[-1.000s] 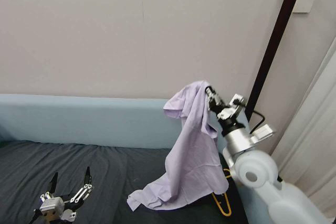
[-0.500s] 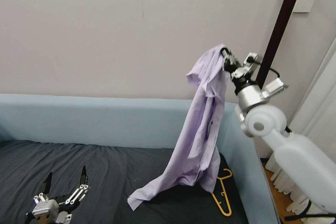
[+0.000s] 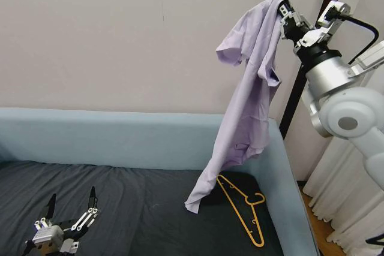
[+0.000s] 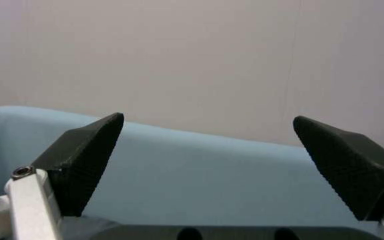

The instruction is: Pick up the clothes from the sofa and hang them on the clothes hanger.

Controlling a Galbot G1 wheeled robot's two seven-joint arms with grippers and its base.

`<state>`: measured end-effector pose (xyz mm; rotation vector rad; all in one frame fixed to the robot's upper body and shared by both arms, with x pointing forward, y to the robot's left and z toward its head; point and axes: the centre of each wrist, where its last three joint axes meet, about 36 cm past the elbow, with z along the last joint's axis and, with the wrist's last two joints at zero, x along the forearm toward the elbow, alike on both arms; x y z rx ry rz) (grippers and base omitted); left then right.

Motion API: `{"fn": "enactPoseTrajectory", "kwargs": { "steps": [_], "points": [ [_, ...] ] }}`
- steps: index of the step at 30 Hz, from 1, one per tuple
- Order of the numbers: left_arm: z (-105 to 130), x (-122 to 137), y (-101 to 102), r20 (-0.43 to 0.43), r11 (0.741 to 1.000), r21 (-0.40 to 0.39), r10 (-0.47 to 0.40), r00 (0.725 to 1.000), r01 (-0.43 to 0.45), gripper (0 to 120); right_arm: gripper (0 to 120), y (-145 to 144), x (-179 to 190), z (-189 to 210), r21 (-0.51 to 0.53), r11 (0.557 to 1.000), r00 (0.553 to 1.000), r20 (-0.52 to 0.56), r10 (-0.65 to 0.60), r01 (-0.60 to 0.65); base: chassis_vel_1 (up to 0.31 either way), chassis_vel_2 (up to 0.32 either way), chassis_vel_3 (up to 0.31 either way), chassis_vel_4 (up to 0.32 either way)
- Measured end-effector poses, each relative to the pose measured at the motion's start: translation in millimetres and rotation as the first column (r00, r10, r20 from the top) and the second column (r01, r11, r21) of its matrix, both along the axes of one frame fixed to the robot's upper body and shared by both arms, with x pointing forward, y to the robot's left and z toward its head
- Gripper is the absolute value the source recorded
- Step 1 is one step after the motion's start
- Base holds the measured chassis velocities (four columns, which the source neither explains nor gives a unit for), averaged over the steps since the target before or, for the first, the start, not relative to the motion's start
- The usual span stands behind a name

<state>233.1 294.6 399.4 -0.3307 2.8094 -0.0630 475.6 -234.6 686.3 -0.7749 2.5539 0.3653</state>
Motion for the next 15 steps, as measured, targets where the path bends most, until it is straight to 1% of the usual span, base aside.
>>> {"fn": "enactPoseTrajectory", "kwargs": {
  "steps": [1, 2, 3, 5, 6, 7, 8, 9, 10, 11, 12, 13, 15],
  "points": [
    [0.0, 0.0, 0.0, 0.0, 1.0, 0.0, 0.0, 1.0, 0.0, 100, 0, 0.0, 0.0, 0.0, 0.0, 1.0, 1.0, 0.0, 0.0, 0.0, 0.0, 0.0, 0.0, 0.0],
    [-5.6, 0.5, 4.9, -0.014, 1.0, -0.002, 0.013, 1.0, -0.013, 100, 0, 12.2, 3.3, -36.3, -0.02, 1.0, 0.999, -0.046, 0.008, -0.009, 0.0, 0.0, 0.0, 0.0],
    [-9.8, 0.3, 9.2, -0.025, 1.0, 0.0, 0.021, 0.999, -0.021, 100, 0, 21.1, 5.6, -60.7, -0.022, 1.0, 0.997, -0.08, 0.013, -0.014, 0.0, 0.0, 0.0, 0.0],
    [-20.6, -0.9, 26.0, -0.058, 0.999, 0.024, 0.048, 0.997, -0.046, 100, 0, 51.1, 7.3, -129.1, -0.006, 0.999, 0.981, -0.191, 0.035, -0.036, 0.0, 0.0, 0.0, 0.0],
    [-20.6, -0.9, 26.0, -0.058, 0.999, 0.024, 0.048, 0.997, -0.046, 100, 0, 51.1, 7.3, -129.1, -0.006, 0.999, 0.981, -0.191, 0.035, -0.036, 0.0, 0.0, 0.0, 0.0],
    [-25.3, -1.2, 35.7, -0.072, 0.997, 0.038, 0.064, 0.995, -0.061, 100, 0, 63.1, 7.3, -153.8, 0.001, 0.999, 0.972, -0.231, 0.04, -0.041, 0.0, 0.0, 0.0, 0.0],
    [-31.0, -1.4, 50.9, -0.088, 0.995, 0.058, 0.088, 0.992, -0.083, 100, 0, 80.3, 5.0, -186.8, 0.001, 0.999, 0.958, -0.284, 0.052, -0.054, 0.0, 0.0, 0.0, 0.0],
    [-32.9, -1.2, 58.5, -0.092, 0.993, 0.065, 0.101, 0.991, -0.095, 100, 0, 90.6, 1.7, -206.7, -0.005, 0.998, 0.947, -0.315, 0.062, -0.067, 0.0, 0.0, 0.0, 0.0],
    [-35.3, -0.9, 70.6, -0.096, 0.991, 0.071, 0.123, 0.988, -0.116, 100, 0, 105.0, -6.6, -236.3, -0.019, 0.995, 0.927, -0.365, 0.08, -0.093, 0.0, 0.0, 0.0, 0.0],
    [-36.3, -0.6, 76.2, -0.098, 0.989, 0.071, 0.133, 0.986, -0.126, 100, 0, 111.9, -12.1, -250.0, -0.029, 0.994, 0.917, -0.389, 0.09, -0.11, 0.0, 0.0, 0.0, 0.0],
    [-36.7, -0.5, 78.4, -0.098, 0.989, 0.071, 0.137, 0.986, -0.13, 100, 0, 115.9, -15.9, -258.6, -0.036, 0.992, 0.91, -0.403, 0.096, -0.121, 0.0, 0.0, 0.0, 0.0],
    [-36.7, -0.5, 78.4, -0.098, 0.989, 0.071, 0.137, 0.986, -0.13, 100, 0, 115.9, -15.9, -258.6, -0.036, 0.992, 0.91, -0.403, 0.096, -0.121, 0.0, 0.0, 0.0, 0.0],
    [-39.9, 0.4, 93.2, -0.096, 0.984, 0.078, 0.167, 0.981, -0.159, 100, 0, 143.4, -52.6, -325.7, -0.108, 0.969, 0.863, -0.483, 0.146, -0.224, 0.0, 0.0, 0.0, 0.0]
  ]
}}
